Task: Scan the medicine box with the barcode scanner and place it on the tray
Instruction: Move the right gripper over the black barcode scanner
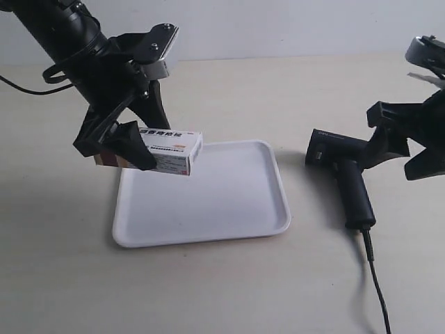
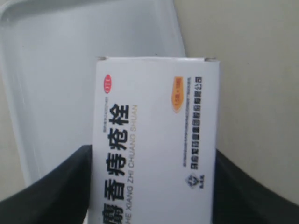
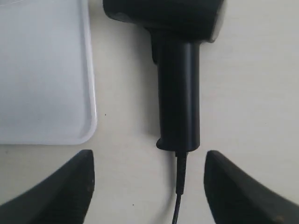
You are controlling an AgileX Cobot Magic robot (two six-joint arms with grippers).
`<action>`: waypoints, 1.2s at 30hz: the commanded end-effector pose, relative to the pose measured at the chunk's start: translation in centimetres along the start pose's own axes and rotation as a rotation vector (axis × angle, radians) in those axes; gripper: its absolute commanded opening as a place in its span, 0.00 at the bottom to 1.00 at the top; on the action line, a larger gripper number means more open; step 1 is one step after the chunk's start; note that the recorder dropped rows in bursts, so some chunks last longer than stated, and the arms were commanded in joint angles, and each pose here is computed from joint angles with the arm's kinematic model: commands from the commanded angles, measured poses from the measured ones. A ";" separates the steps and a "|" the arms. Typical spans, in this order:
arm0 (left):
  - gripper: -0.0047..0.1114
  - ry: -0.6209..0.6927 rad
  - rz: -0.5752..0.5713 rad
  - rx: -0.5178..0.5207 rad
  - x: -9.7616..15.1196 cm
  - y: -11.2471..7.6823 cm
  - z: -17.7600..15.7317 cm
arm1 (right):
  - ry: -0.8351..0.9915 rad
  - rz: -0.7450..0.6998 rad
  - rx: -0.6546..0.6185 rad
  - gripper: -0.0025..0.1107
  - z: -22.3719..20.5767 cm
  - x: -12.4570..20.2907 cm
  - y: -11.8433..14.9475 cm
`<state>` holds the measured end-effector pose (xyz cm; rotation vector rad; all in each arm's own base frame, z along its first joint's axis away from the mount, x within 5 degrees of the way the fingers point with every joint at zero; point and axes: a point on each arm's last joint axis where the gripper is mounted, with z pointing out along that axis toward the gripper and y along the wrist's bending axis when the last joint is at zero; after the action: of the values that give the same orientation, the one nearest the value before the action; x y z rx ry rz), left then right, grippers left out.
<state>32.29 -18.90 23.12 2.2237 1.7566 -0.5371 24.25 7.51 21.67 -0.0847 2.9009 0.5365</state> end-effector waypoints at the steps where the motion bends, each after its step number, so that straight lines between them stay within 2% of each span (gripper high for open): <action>1: 0.04 -0.008 0.041 -0.008 -0.4 -0.3 -0.4 | 0.014 0.029 0.024 0.60 2.0 -1.1 -0.6; 8: 0.04 -0.017 0.005 -0.027 -0.4 0.0 -0.2 | 0.042 0.078 0.023 0.60 4.8 -3.0 -1.2; 17: 0.04 -0.023 0.003 -0.036 -0.5 0.0 -0.2 | 0.059 0.092 0.008 0.60 5.9 -4.8 -1.1; 24: 0.04 -0.027 -0.012 -0.046 -0.5 0.1 -0.2 | 0.044 0.020 0.031 0.60 7.6 -4.8 0.3; 29: 0.04 -0.027 -0.019 -0.059 -0.5 0.3 -0.3 | 0.024 0.091 0.040 0.68 7.6 -5.0 0.2; 36: 0.04 -0.032 -0.022 -0.091 -0.5 0.5 -0.3 | -0.020 0.148 0.106 0.68 7.6 -5.3 -0.4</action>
<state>32.93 -19.11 23.15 2.1608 1.7546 -0.4743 30.50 9.98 15.41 0.1410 2.9454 0.4192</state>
